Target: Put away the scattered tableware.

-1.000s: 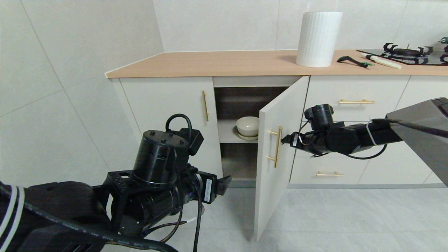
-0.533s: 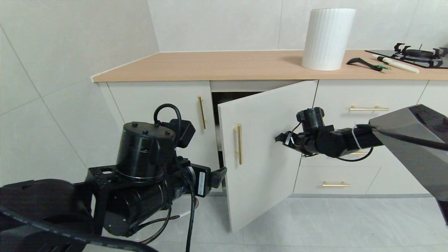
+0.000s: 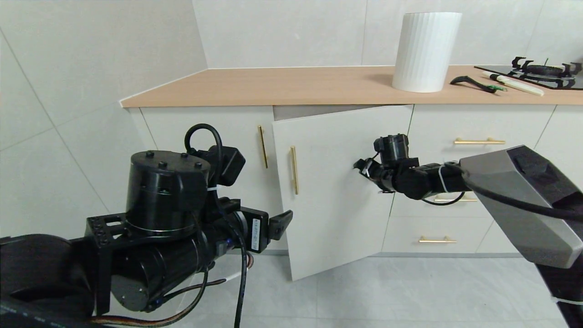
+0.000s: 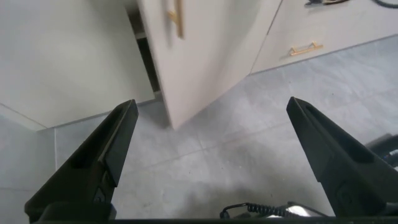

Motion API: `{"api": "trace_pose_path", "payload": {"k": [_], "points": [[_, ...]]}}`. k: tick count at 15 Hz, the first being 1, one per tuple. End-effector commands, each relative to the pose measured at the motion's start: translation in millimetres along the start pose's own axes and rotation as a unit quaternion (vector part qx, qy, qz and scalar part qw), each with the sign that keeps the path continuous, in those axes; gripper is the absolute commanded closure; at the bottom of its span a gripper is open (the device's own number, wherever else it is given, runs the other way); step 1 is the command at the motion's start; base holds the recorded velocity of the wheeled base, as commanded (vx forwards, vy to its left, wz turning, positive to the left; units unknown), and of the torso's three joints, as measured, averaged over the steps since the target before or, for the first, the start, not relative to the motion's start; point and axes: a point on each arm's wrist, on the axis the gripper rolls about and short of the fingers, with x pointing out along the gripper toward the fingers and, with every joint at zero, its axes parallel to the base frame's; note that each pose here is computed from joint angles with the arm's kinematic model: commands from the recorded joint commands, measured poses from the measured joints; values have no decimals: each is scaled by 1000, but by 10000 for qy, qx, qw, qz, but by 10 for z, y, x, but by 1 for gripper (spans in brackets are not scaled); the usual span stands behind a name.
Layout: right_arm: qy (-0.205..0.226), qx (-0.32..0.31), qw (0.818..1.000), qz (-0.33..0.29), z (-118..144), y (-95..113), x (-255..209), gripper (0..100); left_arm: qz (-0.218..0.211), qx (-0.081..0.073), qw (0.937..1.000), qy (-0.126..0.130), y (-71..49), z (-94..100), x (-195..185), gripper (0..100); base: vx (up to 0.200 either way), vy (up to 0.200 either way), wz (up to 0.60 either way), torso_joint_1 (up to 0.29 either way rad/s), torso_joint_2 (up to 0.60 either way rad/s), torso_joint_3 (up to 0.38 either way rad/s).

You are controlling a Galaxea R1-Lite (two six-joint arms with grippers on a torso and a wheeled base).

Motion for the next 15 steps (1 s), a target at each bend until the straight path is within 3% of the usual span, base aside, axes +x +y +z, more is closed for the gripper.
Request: {"api": "trace_pose_path", "payload": {"k": [1, 5, 15], "points": [[-104, 19, 9999, -131, -108, -54, 195, 0, 5, 1, 10000, 10, -1, -5, 7, 0, 0, 0, 0, 0, 0, 0], [-313, 351, 9989, -70, 18, -50, 240, 0, 11, 10, 10000, 39, -4, -17, 23, 0, 0, 0, 0, 0, 0, 0], [-547, 506, 9970, -190, 196, -244, 308, 0, 7, -12, 10000, 17, -4, -18, 23, 0, 0, 0, 0, 0, 0, 0]]}}
